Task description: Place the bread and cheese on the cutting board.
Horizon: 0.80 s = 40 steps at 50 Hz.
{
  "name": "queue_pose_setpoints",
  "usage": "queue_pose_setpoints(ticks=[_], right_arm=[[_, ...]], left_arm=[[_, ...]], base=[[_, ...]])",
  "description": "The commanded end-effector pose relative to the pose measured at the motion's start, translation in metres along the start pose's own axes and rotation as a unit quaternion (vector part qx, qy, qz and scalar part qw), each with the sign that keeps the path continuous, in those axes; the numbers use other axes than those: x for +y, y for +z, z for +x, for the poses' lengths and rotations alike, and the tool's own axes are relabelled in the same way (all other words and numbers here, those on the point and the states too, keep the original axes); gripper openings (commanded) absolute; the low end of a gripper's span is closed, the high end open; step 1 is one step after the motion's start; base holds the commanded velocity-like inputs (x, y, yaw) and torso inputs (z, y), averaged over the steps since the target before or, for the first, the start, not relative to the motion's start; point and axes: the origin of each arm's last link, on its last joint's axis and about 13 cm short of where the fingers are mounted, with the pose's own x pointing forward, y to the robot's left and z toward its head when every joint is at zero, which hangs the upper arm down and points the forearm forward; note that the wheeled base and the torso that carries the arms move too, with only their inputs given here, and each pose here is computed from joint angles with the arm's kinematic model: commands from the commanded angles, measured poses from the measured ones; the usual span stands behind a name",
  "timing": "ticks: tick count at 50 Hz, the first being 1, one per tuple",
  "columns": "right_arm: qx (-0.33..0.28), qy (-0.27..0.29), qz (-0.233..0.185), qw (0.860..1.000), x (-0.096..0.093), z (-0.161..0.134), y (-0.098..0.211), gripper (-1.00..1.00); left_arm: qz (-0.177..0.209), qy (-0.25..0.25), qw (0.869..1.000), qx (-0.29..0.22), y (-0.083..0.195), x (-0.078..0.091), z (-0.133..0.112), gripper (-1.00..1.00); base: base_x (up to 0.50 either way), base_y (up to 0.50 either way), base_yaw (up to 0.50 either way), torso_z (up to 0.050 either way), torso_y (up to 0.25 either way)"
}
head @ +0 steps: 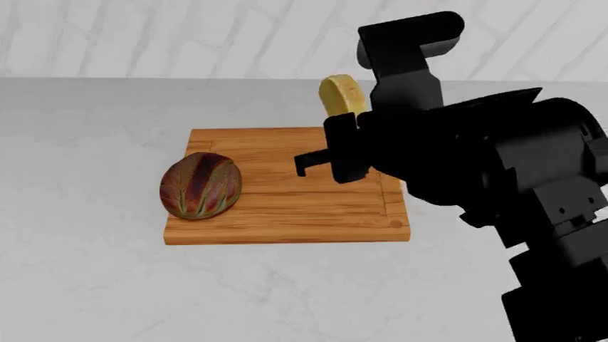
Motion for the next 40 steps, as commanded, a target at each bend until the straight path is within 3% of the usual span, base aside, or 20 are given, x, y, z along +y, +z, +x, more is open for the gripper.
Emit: queue_pose_setpoints(ticks=[1,22,40], right_arm=[[0.044,-0.025,0.032,0.998,-0.006,0.015,0.000,-1.00],[0.119,-0.020,0.025,0.992,-0.002,0.036,-0.014,-1.00],[0.125,-0.015,0.035,0.991,-0.002,0.044,-0.023,-1.00]], left_arm=[[-0.003,0.001,1.000,-0.003,0.002,0.001,-0.001,1.00],[-0.003,0.002,1.000,-0.003,0.002,0.001,-0.001,1.00],[-0.004,0.003,1.000,-0.007,0.004,0.002,-0.002,1.00]], base=[[0.00,0.00,0.00,0.000,0.000],[0.00,0.00,0.00,0.000,0.000],[0.00,0.00,0.00,0.000,0.000]])
